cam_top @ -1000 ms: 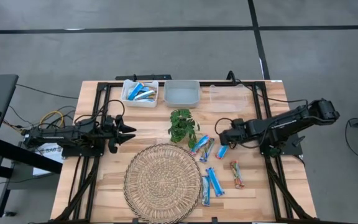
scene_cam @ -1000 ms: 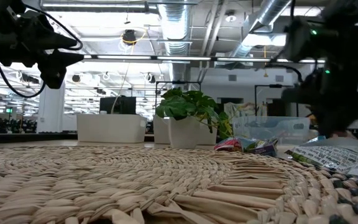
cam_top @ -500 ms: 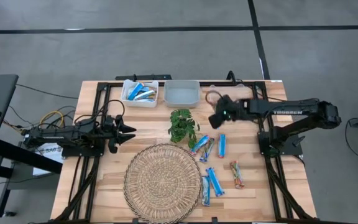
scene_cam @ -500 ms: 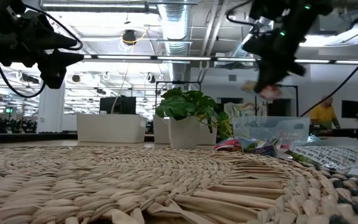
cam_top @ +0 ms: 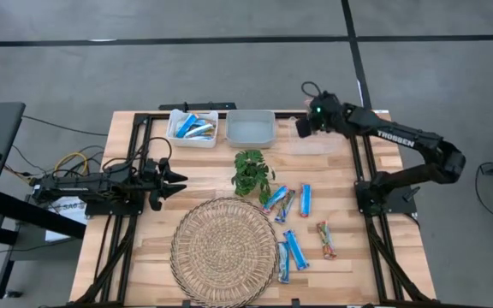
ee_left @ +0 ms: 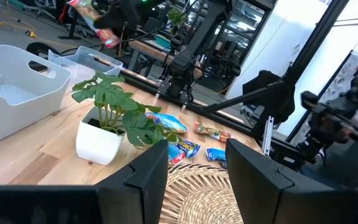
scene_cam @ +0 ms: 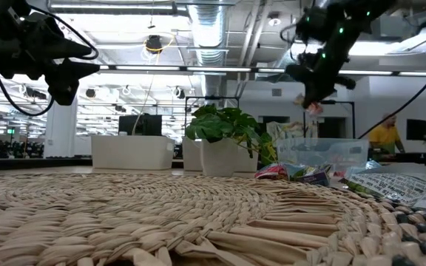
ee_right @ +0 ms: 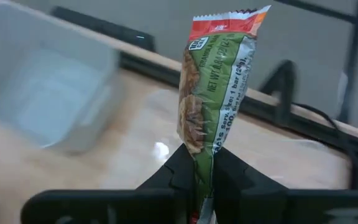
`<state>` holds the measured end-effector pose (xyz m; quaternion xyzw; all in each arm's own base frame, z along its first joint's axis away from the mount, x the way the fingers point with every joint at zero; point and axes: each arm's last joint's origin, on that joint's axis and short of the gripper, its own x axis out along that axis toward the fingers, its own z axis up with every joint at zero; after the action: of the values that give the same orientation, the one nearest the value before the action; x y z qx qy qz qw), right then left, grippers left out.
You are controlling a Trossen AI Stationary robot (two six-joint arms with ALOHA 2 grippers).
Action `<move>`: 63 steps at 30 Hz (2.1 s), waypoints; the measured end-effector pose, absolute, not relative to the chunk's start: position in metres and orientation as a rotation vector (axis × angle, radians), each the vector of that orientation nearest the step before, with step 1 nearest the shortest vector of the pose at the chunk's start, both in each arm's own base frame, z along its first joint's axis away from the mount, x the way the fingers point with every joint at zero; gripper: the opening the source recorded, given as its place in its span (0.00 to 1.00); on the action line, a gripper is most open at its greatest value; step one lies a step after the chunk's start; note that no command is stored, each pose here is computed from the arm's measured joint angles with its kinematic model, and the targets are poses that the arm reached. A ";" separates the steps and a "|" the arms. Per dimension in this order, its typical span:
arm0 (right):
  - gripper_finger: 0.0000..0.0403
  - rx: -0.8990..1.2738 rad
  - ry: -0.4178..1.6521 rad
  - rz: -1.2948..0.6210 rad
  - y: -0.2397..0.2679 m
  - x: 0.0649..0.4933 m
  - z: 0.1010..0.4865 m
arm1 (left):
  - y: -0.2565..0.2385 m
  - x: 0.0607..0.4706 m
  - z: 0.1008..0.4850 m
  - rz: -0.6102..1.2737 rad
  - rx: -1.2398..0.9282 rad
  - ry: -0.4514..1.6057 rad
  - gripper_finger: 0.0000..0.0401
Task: Pick and place Granola Bars by type
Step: Put the red granola bar into the transparent bin
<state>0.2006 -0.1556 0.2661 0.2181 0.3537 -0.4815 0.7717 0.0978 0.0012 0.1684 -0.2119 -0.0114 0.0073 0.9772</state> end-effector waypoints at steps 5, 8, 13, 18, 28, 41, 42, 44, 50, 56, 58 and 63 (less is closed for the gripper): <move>0.07 0.514 0.869 -1.053 -0.178 0.195 0.247 | 0.001 0.098 0.168 0.015 -0.427 -0.023 0.38; 0.07 0.548 0.943 -1.034 -0.183 0.197 0.234 | 0.001 0.098 0.168 0.015 -0.427 -0.023 0.38; 0.07 0.531 1.033 -1.001 -0.185 0.203 0.219 | 0.001 0.098 0.168 0.015 -0.427 -0.023 0.38; 0.12 0.504 1.075 -0.966 -0.184 0.205 0.215 | 0.001 0.098 0.168 0.015 -0.427 -0.023 0.38; 0.38 0.471 1.051 -0.935 -0.176 0.201 0.228 | 0.001 0.098 0.168 0.014 -0.427 -0.023 0.38; 0.54 0.598 0.926 -0.373 -0.072 0.203 0.282 | 0.001 0.098 0.168 0.014 -0.427 -0.023 0.38; 0.54 0.621 0.945 -0.328 -0.061 0.203 0.283 | 0.001 0.098 0.168 0.015 -0.427 -0.023 0.38; 0.53 0.667 1.000 -0.263 -0.041 0.205 0.281 | 0.001 0.098 0.168 0.015 -0.427 -0.023 0.38; 0.52 0.803 1.252 -0.282 0.011 0.209 0.264 | 0.001 0.098 0.168 0.015 -0.427 -0.023 0.38; 0.53 0.892 1.416 -0.434 0.052 0.218 0.241 | 0.001 0.098 0.168 0.014 -0.427 -0.023 0.38; 0.53 0.912 1.456 -0.486 0.064 0.220 0.233 | 0.001 0.098 0.168 0.014 -0.427 -0.023 0.38; 0.54 0.947 1.525 -0.613 0.091 0.220 0.217 | 0.001 0.098 0.168 0.014 -0.427 -0.023 0.38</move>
<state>0.2201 0.0909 0.2170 0.4056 0.6533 -0.2627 0.5828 0.0978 0.0011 0.1684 -0.2119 -0.0114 0.0071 0.9772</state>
